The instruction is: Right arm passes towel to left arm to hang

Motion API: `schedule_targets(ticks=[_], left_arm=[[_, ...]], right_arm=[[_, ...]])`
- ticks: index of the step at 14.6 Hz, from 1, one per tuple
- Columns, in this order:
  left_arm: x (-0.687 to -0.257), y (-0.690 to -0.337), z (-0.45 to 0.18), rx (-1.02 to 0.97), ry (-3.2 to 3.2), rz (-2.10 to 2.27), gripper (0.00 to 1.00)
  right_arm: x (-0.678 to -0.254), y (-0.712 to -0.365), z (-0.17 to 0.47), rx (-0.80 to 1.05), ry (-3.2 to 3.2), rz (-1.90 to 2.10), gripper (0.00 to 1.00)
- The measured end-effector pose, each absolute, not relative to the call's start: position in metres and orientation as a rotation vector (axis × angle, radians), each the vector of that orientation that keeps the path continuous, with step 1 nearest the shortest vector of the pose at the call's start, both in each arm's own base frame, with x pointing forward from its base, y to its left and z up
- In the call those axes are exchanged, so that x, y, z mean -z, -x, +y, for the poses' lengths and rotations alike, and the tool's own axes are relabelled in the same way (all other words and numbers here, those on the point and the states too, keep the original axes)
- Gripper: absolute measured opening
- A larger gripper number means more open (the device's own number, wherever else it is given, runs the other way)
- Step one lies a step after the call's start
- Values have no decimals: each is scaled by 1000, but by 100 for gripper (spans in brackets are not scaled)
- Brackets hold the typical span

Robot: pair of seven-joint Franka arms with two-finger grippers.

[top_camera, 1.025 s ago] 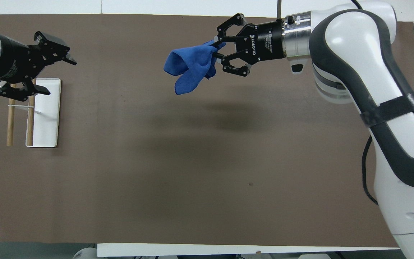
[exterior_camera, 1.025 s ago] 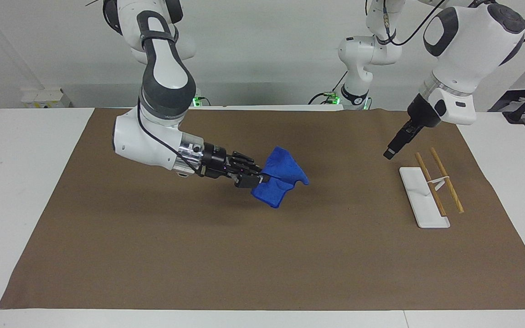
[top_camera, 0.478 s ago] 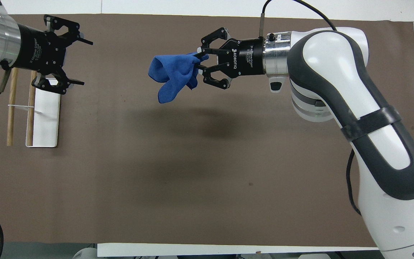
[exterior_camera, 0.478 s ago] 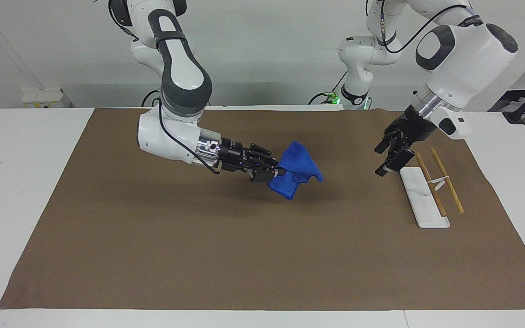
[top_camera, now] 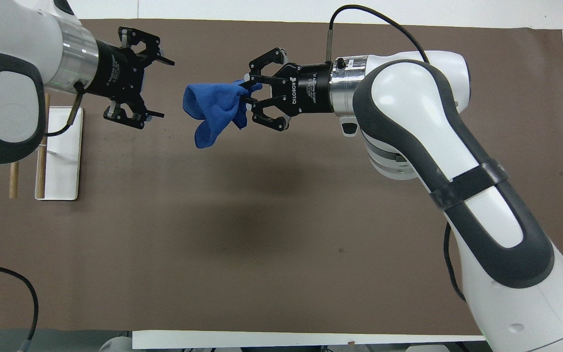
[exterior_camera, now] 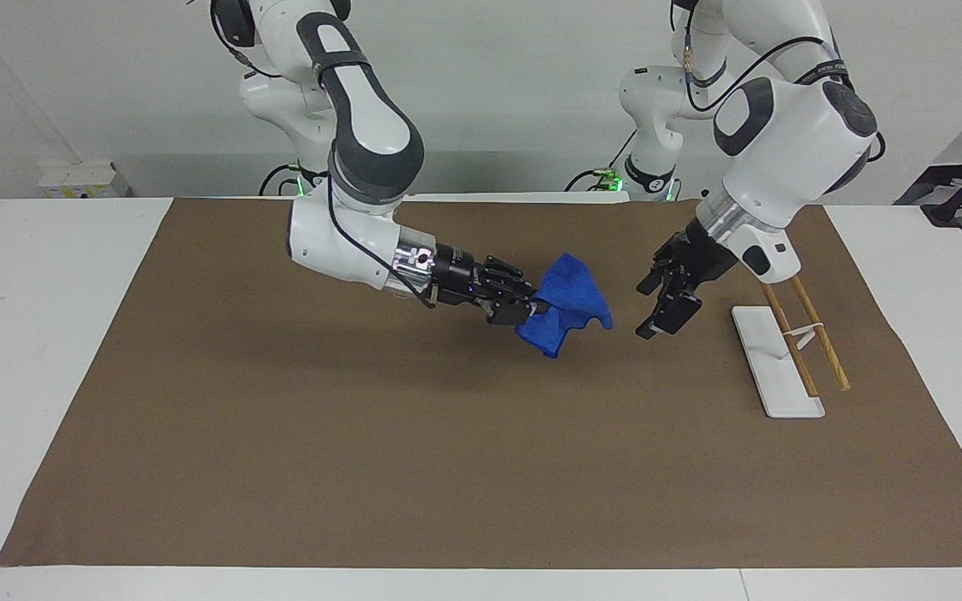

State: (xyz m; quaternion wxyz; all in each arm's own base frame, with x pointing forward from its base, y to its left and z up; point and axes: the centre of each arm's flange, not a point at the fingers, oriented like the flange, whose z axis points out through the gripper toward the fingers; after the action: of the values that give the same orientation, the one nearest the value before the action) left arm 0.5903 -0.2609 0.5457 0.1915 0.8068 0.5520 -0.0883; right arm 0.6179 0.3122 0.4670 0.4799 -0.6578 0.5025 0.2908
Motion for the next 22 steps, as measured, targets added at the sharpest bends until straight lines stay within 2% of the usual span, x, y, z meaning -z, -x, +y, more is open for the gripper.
schedule_targets(ticks=[4,6,7,15,16,22], left_arm=[[-537,-594,-280,266,-2243,1574,96],[-532,-596,-281,270,-2232,1590,92],[-531,-597,-281,274,-2218,1610,86],[-519,-593,-298,316,-2186,1674,81],[-518,-593,-300,321,-2188,1673,73],[-517,-590,-304,328,-2196,1666,3]], right_arm=[[-467,-619,309,-706,1602,1230,15],[-467,-619,309,-706,1602,1230,15],[-467,-619,309,-706,1602,1230,15],[-467,-620,309,-702,1601,1233,15],[-467,-619,309,-702,1601,1233,15],[-466,-619,309,-702,1601,1233,15]])
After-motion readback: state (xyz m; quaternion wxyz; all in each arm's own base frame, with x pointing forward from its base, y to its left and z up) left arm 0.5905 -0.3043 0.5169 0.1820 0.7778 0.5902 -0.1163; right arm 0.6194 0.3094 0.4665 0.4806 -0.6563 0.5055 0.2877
